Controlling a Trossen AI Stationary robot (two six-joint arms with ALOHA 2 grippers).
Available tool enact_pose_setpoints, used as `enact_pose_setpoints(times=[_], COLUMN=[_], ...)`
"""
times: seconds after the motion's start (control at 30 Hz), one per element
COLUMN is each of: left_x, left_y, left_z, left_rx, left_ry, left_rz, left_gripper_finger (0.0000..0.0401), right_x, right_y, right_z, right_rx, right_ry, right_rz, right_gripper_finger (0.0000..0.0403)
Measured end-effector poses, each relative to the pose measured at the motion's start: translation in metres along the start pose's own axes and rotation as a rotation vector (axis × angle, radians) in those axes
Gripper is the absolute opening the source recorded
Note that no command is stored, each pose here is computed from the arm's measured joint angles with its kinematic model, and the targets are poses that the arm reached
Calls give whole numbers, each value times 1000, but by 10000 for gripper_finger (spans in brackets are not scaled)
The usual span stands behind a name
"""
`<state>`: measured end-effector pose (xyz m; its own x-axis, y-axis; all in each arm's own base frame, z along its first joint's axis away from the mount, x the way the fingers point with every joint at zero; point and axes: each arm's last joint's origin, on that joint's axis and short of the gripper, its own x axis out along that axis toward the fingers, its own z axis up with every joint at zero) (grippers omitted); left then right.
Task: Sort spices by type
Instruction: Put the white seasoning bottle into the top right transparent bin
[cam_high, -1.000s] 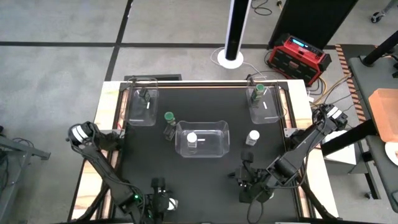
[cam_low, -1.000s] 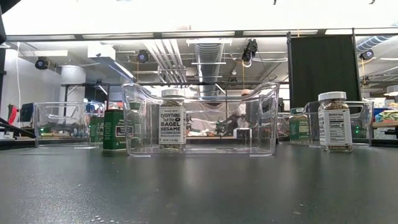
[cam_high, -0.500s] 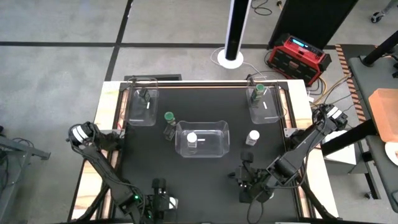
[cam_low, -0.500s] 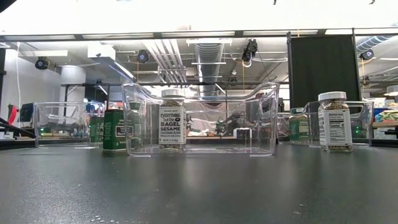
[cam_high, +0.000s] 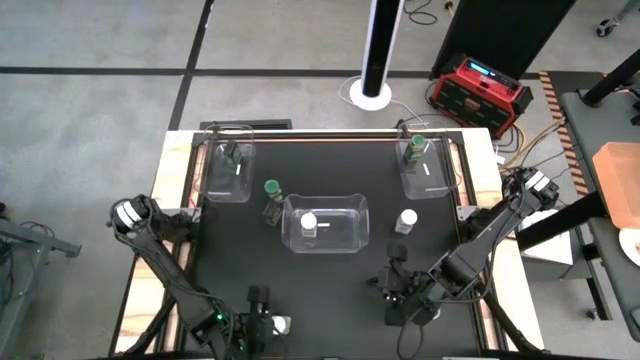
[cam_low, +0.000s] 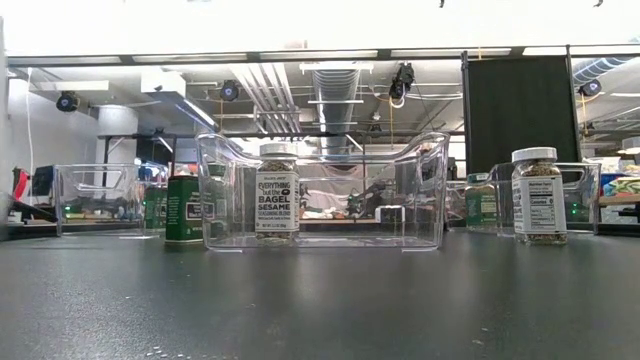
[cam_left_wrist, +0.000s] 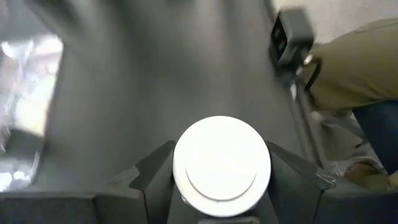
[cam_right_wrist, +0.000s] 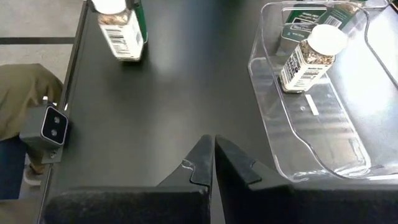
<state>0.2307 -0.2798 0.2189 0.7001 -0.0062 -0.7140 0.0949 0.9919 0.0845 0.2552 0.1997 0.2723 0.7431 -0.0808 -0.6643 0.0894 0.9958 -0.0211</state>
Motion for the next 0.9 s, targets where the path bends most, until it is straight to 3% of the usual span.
enact_pose_setpoints(times=[0.2, 0.4, 0.53, 0.9], left_x=[-17, -25, -24, -9], left_y=[3, 30, 62, 173], left_z=[31, 64, 82, 120], left_rx=[133, 294, 333, 300], left_ry=[-53, -70, -71, -77], left_rz=[63, 152, 181, 142], left_gripper_finger=[194, 194, 194, 194], right_x=[0, -1, -11, -54], right_y=[0, -1, -7, -42], right_z=[0, -1, 1, 7], right_rx=[-11, -43, -51, -38], right_ry=[1, 7, -9, -79], right_rz=[0, -3, -33, -154], right_gripper_finger=[9, 9, 9, 9])
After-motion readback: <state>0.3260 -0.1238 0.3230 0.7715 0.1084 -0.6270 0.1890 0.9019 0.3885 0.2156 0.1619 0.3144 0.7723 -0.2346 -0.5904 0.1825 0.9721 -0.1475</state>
